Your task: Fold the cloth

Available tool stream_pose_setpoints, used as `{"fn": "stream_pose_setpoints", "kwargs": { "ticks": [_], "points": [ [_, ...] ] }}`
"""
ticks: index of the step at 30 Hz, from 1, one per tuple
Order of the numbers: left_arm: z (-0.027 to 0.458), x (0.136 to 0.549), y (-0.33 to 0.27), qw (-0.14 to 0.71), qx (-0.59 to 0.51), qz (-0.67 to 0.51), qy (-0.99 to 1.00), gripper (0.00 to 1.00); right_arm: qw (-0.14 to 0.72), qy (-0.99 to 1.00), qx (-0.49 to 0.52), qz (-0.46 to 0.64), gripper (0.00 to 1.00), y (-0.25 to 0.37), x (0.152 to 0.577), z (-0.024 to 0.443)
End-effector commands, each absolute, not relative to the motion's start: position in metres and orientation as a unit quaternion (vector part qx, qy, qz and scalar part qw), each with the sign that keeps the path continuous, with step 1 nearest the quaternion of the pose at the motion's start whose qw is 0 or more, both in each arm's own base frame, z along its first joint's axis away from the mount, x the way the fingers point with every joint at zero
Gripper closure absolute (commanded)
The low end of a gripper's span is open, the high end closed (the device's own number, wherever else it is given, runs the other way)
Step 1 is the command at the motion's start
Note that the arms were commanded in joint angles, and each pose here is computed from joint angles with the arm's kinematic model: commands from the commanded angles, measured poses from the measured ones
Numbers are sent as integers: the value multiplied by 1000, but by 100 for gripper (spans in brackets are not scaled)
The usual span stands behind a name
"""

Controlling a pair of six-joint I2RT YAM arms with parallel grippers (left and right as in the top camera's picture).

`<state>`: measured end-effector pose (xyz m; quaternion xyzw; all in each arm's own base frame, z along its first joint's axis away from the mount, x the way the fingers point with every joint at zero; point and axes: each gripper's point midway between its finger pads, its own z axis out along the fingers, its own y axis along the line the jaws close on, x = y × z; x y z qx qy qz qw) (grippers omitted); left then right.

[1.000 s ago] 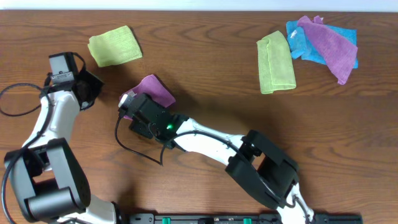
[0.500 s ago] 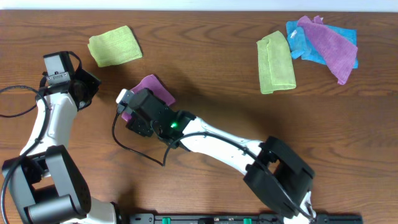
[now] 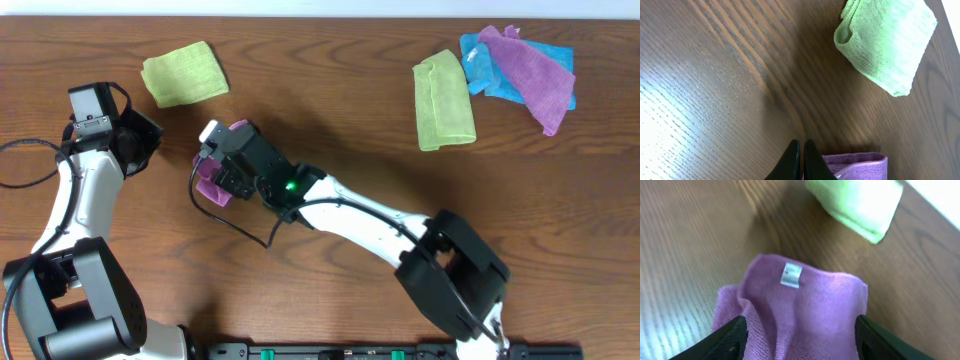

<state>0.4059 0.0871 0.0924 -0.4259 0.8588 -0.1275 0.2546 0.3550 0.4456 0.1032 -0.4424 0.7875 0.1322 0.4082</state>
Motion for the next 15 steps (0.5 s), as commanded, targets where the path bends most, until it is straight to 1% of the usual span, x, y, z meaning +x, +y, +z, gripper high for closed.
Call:
{"fn": "stream_pose_setpoints", "kwargs": {
  "ticks": [1,4,15],
  "points": [
    [110,412,89,274,-415,-131,858,94,387,794,-447,145,34,451,353,83],
    [110,412,88,273,-414,-134,858,94,375,799,-444,153,37,452,350,72],
    [111,413,87,272,-414,-139,858,94,350,804,-447,175,38,458,339,57]
  ]
}}
